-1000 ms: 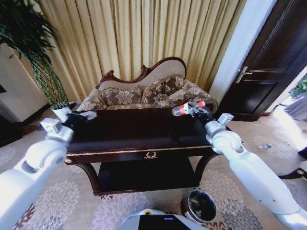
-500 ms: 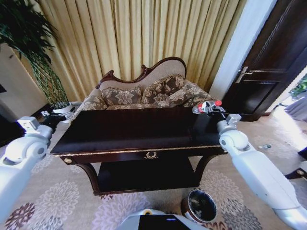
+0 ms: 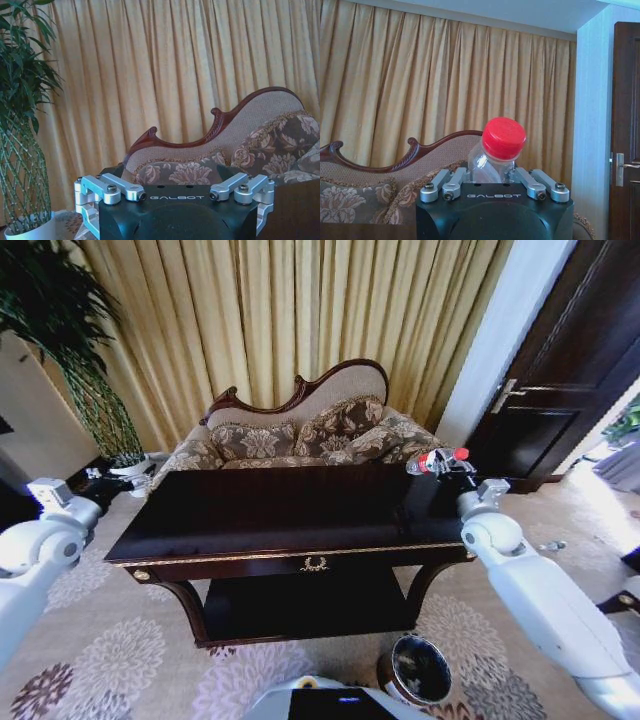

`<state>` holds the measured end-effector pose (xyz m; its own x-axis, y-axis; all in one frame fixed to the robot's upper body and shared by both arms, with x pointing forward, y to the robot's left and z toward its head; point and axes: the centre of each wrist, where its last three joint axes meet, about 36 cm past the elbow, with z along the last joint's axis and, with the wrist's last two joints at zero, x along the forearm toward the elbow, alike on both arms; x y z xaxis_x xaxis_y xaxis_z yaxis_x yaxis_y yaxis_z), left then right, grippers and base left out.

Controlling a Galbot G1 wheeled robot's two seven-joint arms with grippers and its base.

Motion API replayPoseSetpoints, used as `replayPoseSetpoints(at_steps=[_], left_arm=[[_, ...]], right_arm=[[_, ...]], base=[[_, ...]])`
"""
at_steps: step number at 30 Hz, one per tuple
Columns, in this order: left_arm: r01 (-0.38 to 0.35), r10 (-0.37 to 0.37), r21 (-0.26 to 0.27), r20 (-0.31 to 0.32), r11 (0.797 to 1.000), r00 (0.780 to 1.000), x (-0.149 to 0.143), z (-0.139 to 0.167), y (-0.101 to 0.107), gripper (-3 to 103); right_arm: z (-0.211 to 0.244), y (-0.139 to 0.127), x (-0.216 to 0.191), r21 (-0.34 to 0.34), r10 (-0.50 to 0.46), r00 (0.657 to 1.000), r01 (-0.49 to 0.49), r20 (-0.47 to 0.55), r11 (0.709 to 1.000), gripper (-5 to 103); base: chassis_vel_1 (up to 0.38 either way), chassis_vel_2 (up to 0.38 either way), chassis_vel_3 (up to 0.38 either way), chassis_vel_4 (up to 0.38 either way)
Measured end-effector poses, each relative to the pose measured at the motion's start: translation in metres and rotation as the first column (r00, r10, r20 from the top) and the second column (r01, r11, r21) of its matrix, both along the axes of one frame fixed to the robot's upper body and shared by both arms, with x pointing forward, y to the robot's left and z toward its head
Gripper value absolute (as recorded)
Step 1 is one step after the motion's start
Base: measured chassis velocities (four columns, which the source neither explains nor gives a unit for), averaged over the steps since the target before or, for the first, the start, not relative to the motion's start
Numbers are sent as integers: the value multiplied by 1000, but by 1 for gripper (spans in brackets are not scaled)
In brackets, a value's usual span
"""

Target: Move to the front of the table and place the trash on the table into the trash bin.

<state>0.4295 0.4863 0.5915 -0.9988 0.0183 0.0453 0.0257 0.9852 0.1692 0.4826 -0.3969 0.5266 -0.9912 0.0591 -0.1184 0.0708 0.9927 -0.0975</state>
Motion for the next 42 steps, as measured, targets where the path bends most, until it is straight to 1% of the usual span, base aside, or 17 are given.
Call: replayPoseSetpoints(at_steps=[6,11,17,30,37,42], left_arm=[[0,0,3,3,1000,1000,0,-1,2,100],[-14,14,-7,1,1000,1000,2,-10,9,100],[-3,3,-7,9,1000,1000,2,-12,12,100],[26,-26,-2,13,1000,1000,2,-10,7,100],[33,-33,11,7,999,999,2,-12,6,100],[37,-37,9,7,999,999,2,-12,4,100]], right_arm=[[-1,2,-2,-1,6,1000,-6,-6,1000,29],[-7,8,-7,-12,17,1000,-17,-17,1000,29],[-7,4,-9,-24,12,1000,-12,-13,1000,29],[-6,-3,-14,-25,5,1000,-5,-2,1000,29],[-6,-2,-14,-24,15,1000,-15,-3,1000,29],[-7,0,-14,-24,16,1000,-17,-5,1000,29]], base=[[0,0,0,0],[0,0,0,0],[92,-80,-83,86],[150,-145,-136,146],[101,-100,-107,92],[151,-155,-168,146]])
